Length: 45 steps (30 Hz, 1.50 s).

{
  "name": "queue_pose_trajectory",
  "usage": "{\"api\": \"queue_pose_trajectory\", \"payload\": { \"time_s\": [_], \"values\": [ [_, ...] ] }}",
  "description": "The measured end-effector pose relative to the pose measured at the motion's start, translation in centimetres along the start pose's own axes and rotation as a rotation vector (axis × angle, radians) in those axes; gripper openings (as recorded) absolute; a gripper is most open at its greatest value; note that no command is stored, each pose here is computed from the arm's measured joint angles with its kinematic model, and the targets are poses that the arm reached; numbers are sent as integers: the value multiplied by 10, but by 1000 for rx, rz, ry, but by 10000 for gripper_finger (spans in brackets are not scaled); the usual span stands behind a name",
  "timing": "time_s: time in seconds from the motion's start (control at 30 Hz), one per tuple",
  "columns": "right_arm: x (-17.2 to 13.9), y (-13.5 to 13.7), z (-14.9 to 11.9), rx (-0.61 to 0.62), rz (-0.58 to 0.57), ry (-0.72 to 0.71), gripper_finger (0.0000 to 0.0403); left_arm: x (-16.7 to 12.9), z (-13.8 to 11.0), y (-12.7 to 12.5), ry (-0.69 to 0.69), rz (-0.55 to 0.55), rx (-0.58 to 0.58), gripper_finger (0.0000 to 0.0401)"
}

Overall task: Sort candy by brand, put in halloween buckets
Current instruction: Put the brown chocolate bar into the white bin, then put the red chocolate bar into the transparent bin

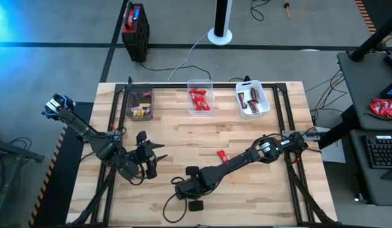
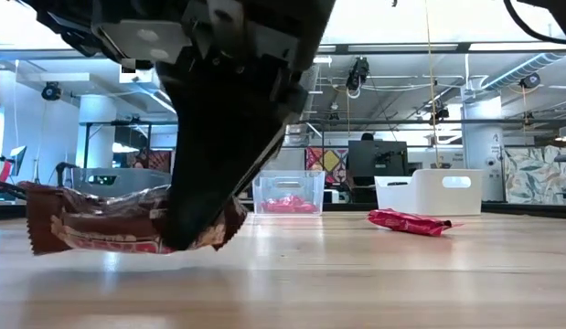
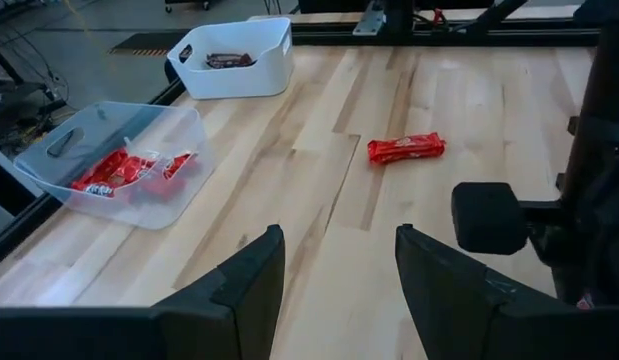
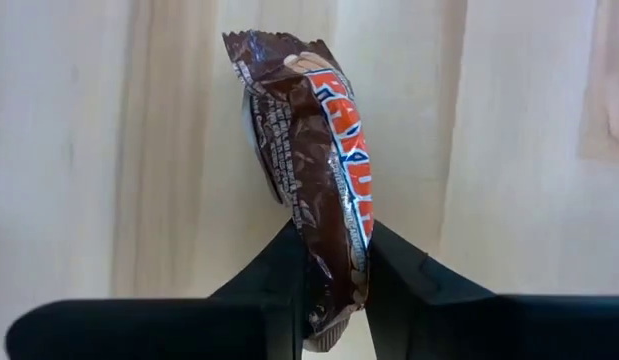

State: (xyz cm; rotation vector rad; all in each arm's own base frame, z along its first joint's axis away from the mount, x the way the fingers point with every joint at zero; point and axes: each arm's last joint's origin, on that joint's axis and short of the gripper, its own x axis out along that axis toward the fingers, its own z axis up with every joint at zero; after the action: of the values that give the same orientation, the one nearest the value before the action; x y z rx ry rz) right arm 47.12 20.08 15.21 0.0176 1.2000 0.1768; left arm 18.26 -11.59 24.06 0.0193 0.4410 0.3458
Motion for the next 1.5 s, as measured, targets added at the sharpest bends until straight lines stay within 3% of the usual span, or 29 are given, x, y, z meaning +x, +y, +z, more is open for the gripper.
{"api": "queue_pose_trajectory", "payload": {
  "time_s": [0.13,0.23,0.43,0.53,0.6,0.7,0.83,0.97,1.07,1.23,1.5],
  "values": [
    [-10,-5,-1,-11,-12,34,58,-1,-1,-2,22,-46,-35,175],
    [-32,-13,-5,-14,-84,85,59,-4,-2,-6,68,-139,-63,175],
    [-102,-64,-22,-11,-495,273,70,-14,-6,-19,245,-427,-124,175],
    [-150,-105,-31,88,-723,305,59,-21,-9,-24,349,-510,-153,175],
    [-181,-135,-37,199,-787,248,56,-25,-10,-26,398,-523,-155,175],
    [-222,-182,-52,397,-810,149,60,-28,-11,-27,466,-478,-143,175],
    [-260,-239,-95,667,-859,141,64,-30,-10,-27,565,-379,-127,175],
    [-278,-286,-146,955,-902,148,61,-28,-9,-30,627,-308,-77,175],
    [-276,-312,-179,1110,-816,135,61,-26,-9,-34,655,-278,-38,175],
    [-257,-342,-214,1219,-668,48,80,-23,-11,-38,678,-250,-8,175],
    [-240,-355,-234,1256,-672,106,156,-23,-12,-38,683,-246,-8,175]
  ]
}}
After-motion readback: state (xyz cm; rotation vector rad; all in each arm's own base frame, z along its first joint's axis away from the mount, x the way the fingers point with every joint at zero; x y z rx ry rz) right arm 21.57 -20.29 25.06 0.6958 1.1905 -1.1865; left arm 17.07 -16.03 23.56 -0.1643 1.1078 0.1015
